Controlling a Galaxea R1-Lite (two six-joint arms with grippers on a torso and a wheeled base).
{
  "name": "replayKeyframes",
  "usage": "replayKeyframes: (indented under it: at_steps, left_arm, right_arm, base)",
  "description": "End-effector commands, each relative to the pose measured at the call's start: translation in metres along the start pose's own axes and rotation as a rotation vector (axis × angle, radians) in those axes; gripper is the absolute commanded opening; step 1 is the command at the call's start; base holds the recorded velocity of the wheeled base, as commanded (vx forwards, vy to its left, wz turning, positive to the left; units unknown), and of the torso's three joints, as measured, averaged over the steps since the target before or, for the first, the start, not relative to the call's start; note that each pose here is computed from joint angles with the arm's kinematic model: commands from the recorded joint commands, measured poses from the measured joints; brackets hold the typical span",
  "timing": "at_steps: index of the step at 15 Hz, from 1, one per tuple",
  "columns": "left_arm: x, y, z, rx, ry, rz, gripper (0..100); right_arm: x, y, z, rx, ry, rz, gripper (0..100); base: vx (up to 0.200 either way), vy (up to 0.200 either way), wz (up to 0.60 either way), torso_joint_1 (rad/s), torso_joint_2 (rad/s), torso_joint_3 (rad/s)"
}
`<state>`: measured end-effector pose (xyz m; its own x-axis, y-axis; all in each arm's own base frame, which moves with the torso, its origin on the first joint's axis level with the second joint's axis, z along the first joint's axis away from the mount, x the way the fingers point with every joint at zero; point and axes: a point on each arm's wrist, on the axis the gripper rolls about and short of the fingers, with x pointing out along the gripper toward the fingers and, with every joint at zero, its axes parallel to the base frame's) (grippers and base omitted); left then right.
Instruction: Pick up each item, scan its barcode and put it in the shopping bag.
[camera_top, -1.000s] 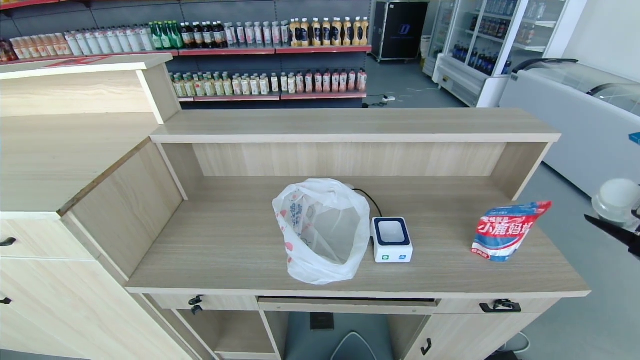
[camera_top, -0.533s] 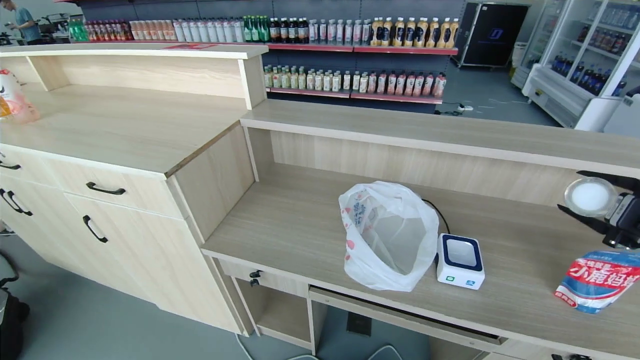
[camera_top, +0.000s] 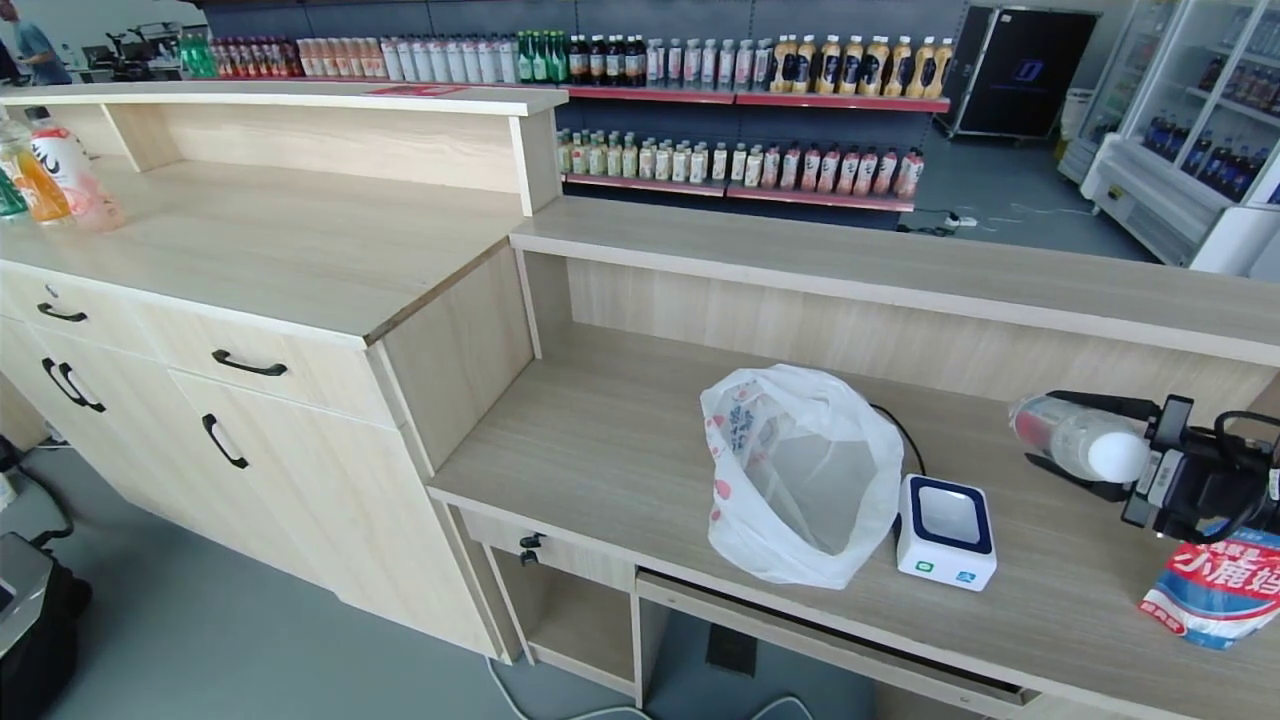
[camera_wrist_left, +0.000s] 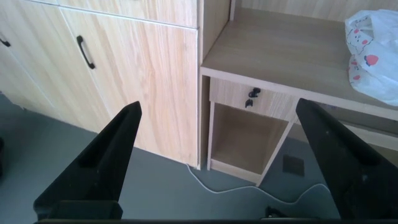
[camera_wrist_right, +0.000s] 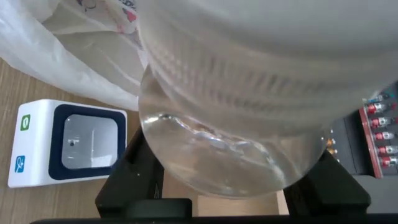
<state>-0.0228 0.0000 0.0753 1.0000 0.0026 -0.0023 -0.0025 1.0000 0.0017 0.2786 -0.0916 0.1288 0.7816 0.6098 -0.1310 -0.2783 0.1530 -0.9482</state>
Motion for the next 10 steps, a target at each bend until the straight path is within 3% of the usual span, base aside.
replayKeyframes:
  at_steps: [1, 10]
  left_arm:
    - [0.0, 0.0, 0.0, 0.0, 0.001, 0.001, 100]
    - [0.0, 0.0, 0.0, 0.0, -0.001, 0.001, 100]
  right_arm:
    - [0.011, 0.013, -0.008, 0.034, -0.02, 0.029, 0]
    - [0.012, 0.036, -0.026, 0.036, 0.02, 0.069, 0]
  base:
    - [0.0, 0.0, 0.0, 0.0, 0.0, 0.0]
    - [0.0, 0.0, 0.0, 0.0, 0.0, 0.0]
